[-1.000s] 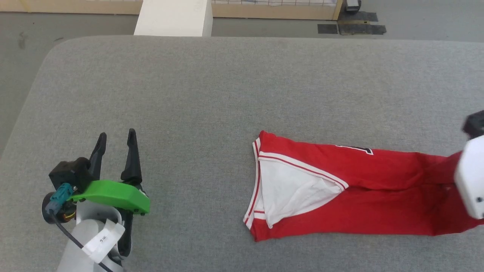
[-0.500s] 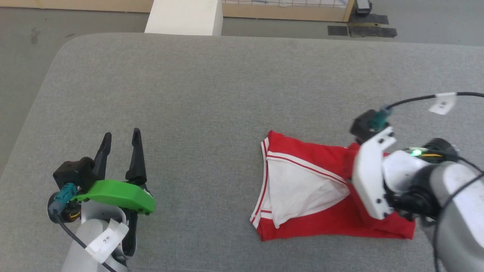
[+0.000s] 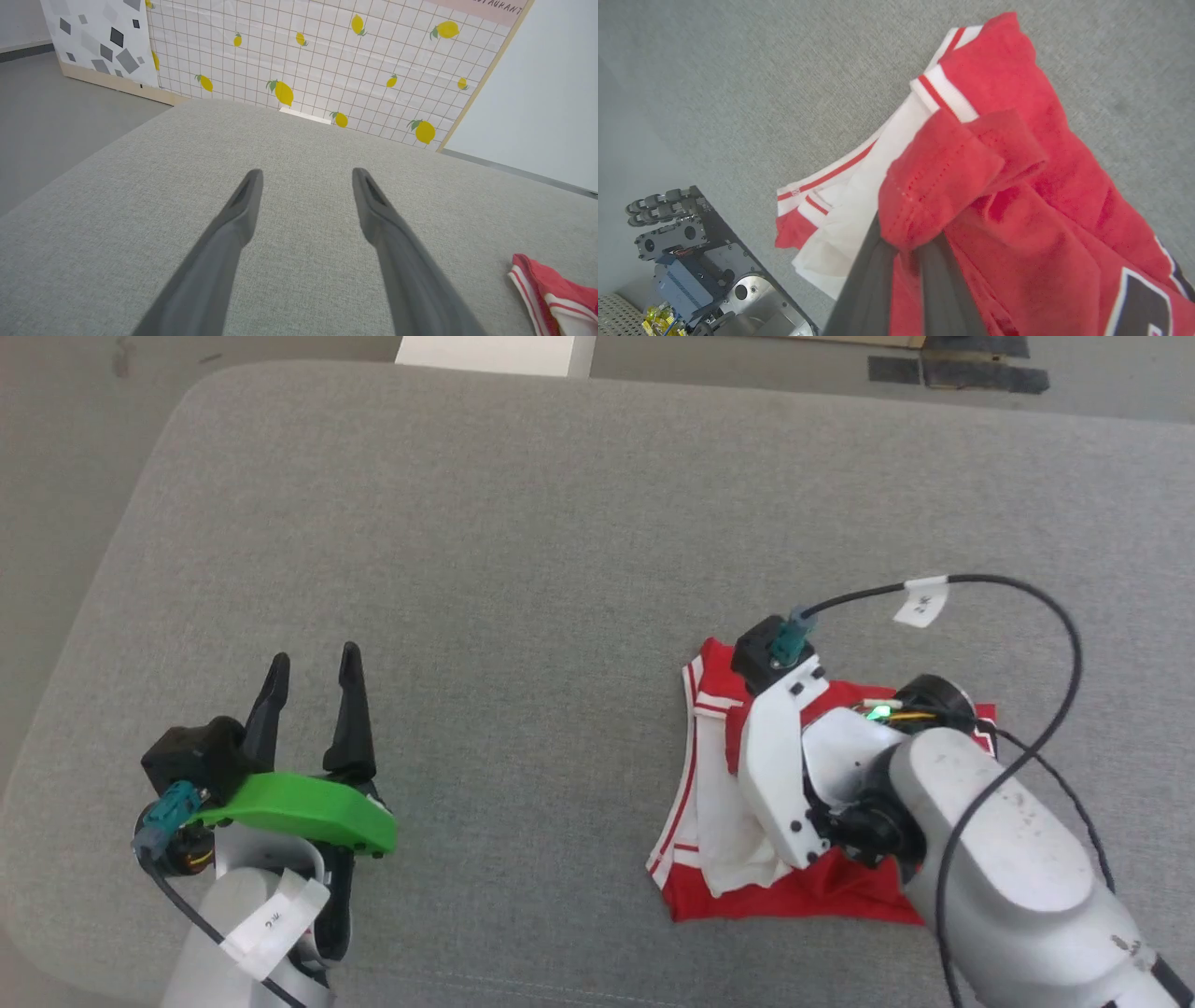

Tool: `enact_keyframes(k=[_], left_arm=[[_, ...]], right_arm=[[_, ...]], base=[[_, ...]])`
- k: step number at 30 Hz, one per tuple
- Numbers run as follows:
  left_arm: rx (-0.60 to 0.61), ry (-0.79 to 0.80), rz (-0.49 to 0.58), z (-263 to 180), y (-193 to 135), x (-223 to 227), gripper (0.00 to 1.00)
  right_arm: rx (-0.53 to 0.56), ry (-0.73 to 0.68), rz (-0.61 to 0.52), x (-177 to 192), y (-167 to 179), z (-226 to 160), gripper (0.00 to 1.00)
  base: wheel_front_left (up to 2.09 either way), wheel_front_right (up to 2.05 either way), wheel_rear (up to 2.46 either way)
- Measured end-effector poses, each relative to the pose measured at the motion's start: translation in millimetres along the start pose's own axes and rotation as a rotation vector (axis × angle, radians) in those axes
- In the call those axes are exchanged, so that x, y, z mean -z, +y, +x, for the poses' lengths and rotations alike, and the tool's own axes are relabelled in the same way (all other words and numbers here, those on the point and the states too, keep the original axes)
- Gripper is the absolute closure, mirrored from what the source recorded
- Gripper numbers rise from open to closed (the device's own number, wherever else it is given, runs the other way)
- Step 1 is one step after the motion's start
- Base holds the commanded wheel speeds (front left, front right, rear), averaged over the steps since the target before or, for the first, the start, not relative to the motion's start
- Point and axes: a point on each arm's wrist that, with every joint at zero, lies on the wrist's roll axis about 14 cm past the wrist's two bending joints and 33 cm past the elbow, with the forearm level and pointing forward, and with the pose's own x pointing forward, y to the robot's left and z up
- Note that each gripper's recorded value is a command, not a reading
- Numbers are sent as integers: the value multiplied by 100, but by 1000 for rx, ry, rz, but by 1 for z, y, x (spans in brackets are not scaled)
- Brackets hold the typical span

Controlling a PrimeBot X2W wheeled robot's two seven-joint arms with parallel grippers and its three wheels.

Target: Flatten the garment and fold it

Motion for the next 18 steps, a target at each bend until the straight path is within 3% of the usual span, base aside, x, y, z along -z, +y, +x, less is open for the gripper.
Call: enact_keyframes(k=[7,8,9,10,18], left_arm=[[-23,14,3,0,8,7,0],[-25,17,3,0,8,8,0],[-25,18,3,0,8,9,0],[-23,19,3,0,8,9,0],[3,4,2,1,-1,3,0]], right_arm=[[-26,45,25,15,7,30,100],[-35,27,41,11,8,32,92],[-41,18,45,9,10,33,56],[-52,17,46,9,14,33,0],[-160,-132,42,-30,48,9,0]], base=[[0,0,0],[0,0,0],[0,0,0],[0,0,0],[0,0,0]])
